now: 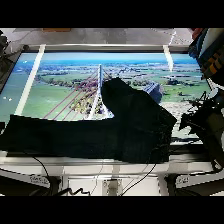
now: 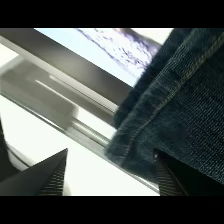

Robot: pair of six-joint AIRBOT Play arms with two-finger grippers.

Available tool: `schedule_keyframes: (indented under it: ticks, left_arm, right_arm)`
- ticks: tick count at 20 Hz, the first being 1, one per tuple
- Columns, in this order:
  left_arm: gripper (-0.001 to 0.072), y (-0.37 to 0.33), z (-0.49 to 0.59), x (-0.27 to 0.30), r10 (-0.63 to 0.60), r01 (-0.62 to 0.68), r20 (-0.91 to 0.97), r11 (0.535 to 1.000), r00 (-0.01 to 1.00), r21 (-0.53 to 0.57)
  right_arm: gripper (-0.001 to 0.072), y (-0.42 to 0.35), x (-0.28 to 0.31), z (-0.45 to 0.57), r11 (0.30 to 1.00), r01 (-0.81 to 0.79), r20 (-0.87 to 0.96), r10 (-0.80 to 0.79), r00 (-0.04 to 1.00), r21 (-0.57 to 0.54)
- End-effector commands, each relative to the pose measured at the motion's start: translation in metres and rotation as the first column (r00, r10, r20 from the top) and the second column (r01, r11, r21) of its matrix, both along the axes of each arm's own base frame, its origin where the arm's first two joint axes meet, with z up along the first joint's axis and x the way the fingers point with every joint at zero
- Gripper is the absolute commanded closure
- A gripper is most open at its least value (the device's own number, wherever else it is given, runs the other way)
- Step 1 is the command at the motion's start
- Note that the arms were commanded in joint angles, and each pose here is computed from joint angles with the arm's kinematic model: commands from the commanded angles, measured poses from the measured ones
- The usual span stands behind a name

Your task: Fold the clothes and pants, and hang the long-sleeved shirts on hangers.

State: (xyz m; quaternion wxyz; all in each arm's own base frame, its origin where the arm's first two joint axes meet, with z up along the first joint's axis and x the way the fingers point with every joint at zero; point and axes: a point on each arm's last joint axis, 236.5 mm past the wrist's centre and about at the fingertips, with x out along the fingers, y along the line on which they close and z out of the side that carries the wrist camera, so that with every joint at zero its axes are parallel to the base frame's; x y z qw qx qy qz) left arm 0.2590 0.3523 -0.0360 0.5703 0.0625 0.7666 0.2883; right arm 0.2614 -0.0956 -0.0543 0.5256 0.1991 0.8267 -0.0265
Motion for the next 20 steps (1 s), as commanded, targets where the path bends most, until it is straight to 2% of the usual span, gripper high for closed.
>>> schedule_keyframes:
  ticks: [1,3,4,6,7,8,11,13,15,16,17,18,20]
  left_arm:
    - [0.0149,0.003,0.033,0.049,-0.045,0.031,0.163,0.996,0.986,0.087]
    - [0.0161,-0.009,0.063,0.098,-0.125,0.090,0.310,0.988,0.943,0.125]
    - [0.0198,-0.021,0.076,0.123,-0.160,0.119,0.389,0.985,0.907,0.128]
    - [0.0207,-0.052,0.091,0.167,-0.213,0.182,0.521,0.977,0.827,0.110]
    - [0.0211,-0.070,0.094,0.183,-0.227,0.214,0.564,0.973,0.794,0.091]
    - [0.0255,-0.087,0.093,0.196,-0.240,0.250,0.592,0.966,0.770,0.067]
    - [0.0491,-0.122,0.090,0.215,-0.284,0.323,0.604,0.945,0.744,0.046]
    - [0.0496,-0.141,0.090,0.223,-0.312,0.359,0.604,0.932,0.733,0.046]
    - [0.0497,-0.158,0.091,0.229,-0.337,0.391,0.604,0.919,0.722,0.045]
    - [0.0548,-0.164,0.092,0.227,-0.341,0.399,0.596,0.916,0.727,0.037]
    - [0.0680,-0.166,0.092,0.222,-0.362,0.421,0.572,0.906,0.736,0.031]
    - [0.0675,-0.162,0.093,0.215,-0.389,0.447,0.545,0.894,0.742,0.030]
    - [0.0675,-0.148,0.098,0.206,-0.337,0.409,0.574,0.913,0.747,0.003]
  right_arm:
    - [0.0164,-0.001,0.023,-0.008,1.000,0.025,0.099,-0.023,0.995,-0.013]
    - [0.0161,-0.006,0.048,-0.015,0.998,0.051,0.203,-0.042,0.978,-0.037]
    - [0.0162,-0.007,0.063,-0.018,0.997,0.066,0.265,-0.053,0.963,-0.041]
    - [0.0168,-0.011,0.094,-0.020,0.997,0.064,0.399,-0.040,0.916,-0.047]
    - [0.0383,-0.011,0.105,-0.020,0.998,0.040,0.449,-0.016,0.893,-0.045]
    - [0.0686,-0.007,0.112,-0.018,0.999,0.008,0.485,0.009,0.874,-0.033]
    - [0.0677,0.013,0.131,0.004,0.996,-0.080,0.598,0.047,0.800,0.028]
    - [0.0677,0.023,0.140,0.030,0.995,-0.083,0.661,0.029,0.750,0.051]
    - [0.0676,0.021,0.139,0.053,0.995,-0.096,0.698,0.060,0.714,0.012]
    - [0.0677,0.020,0.133,0.064,0.991,-0.132,0.708,0.106,0.698,-0.019]
    - [0.0677,0.020,0.124,0.073,0.982,-0.181,0.722,0.161,0.673,-0.050]
    - [0.0676,0.020,0.111,0.083,0.973,-0.218,0.741,0.200,0.641,-0.074]
    - [0.0677,0.013,0.074,0.082,0.974,-0.210,0.758,0.204,0.620,-0.090]
